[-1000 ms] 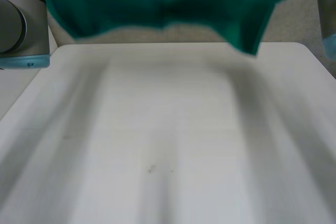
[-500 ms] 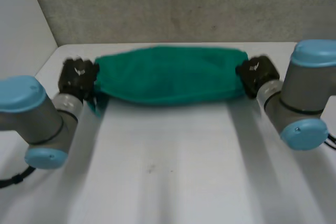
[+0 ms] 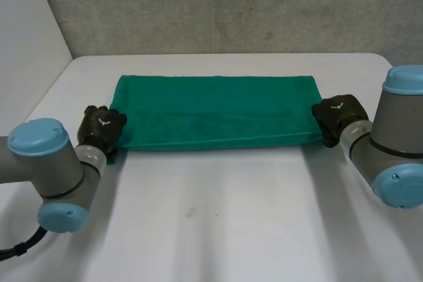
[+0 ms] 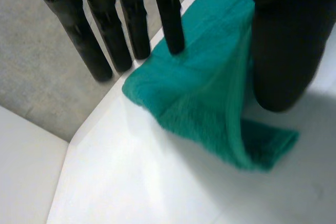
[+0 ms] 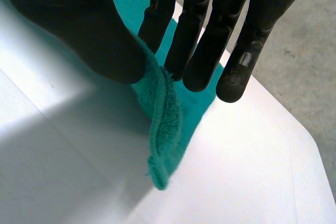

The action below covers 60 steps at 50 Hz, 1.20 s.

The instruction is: Fold the towel.

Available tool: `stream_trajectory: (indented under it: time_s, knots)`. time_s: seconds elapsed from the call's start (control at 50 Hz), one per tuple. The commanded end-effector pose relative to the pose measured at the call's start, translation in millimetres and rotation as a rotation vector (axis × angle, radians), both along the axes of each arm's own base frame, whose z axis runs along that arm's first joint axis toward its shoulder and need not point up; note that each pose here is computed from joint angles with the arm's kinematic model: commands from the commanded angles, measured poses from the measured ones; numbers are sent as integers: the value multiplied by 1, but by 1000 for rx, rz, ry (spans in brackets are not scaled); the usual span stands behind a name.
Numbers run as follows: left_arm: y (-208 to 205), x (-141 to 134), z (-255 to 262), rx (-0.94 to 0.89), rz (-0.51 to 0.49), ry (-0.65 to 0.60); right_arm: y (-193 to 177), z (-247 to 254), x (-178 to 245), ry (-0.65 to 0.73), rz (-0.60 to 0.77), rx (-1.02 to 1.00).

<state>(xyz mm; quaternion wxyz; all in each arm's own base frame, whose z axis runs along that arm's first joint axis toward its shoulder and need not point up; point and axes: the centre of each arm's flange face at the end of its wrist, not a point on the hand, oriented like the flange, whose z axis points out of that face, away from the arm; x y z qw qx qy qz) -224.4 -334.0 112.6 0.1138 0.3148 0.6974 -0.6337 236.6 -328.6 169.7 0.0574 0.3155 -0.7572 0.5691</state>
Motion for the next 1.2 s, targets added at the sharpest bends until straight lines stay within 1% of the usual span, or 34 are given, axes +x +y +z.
stream_trajectory:
  time_s: [0.02, 0.06, 0.12, 0.18, 0.2, 0.22, 0.24, 0.28, 0.3, 0.36, 0.38, 0.42, 0.52, 0.6, 0.62, 0.72, 0.76, 0.8, 0.82, 0.88, 0.9, 0.94, 1.0, 1.12, 1.18, 1.2]
  knots:
    - [-1, 20, 11, 1, 48, 3, 0, -8, -8, 9, -11, 27]
    - [3, 23, 16, -1, 52, -6, 3, -11, -8, 26, -6, 38]
    - [21, 28, 28, 12, 46, -58, 8, -11, -10, 49, 5, 57]
    - [45, 34, 42, 31, 29, -158, 25, -3, -14, 147, 50, 102]
    - [53, 36, 43, 52, 22, -191, 31, -2, -16, 184, 70, 124]
    - [60, 38, 45, 69, 12, -227, 44, -3, -20, 275, 117, 184]
    - [77, 41, 43, 130, -10, -299, 51, -4, -24, 327, 141, 221]
    - [92, 46, 39, 209, -38, -366, 66, -6, -33, 427, 179, 305]
    - [106, 50, 35, 288, -64, -415, 80, -9, -42, 506, 217, 383]
    - [120, 53, 32, 388, -95, -452, 95, -5, -52, 578, 252, 437]
    - [125, 52, 32, 424, -112, -453, 96, -1, -55, 590, 246, 422]
    - [124, 51, 32, 422, -118, -449, 94, 2, -54, 587, 239, 388]
    - [94, 46, 40, 284, -100, -419, 79, 11, -49, 565, 218, 280]
    - [60, 33, 38, 138, -89, -401, 56, 21, -40, 496, 162, 152]
    - [47, 26, 38, 79, -90, -387, 42, 18, -35, 466, 139, 111]
    - [14, 7, 35, -47, -94, -344, 10, 2, -12, 407, 127, 41]
    - [-11, -3, 31, -115, -88, -316, -4, -3, -2, 393, 116, 2]
    - [-17, -7, 30, -129, -89, -310, -22, -3, 2, 389, 82, -52]
    - [-34, -14, 22, -150, -90, -305, -34, -2, 5, 382, 60, -90]
    - [-40, -15, 20, -156, -88, -304, -49, -3, 9, 371, 44, -142]
    - [-51, -19, 16, -168, -87, -303, -58, -9, 12, 370, 40, -165]
    - [-67, -23, 10, -194, -85, -297, -63, -11, 14, 367, 39, -180]
    - [-79, -28, 6, -218, -89, -288, -83, -20, 21, 342, 25, -244]
    - [-93, -32, -5, -252, -85, -277, -102, -32, 37, 317, 34, -316]
    - [-94, -32, -6, -256, -84, -276, -104, -38, 38, 318, 32, -313]
    - [-88, -37, -8, -264, -95, -274, -104, -40, 38, 320, 20, -311]
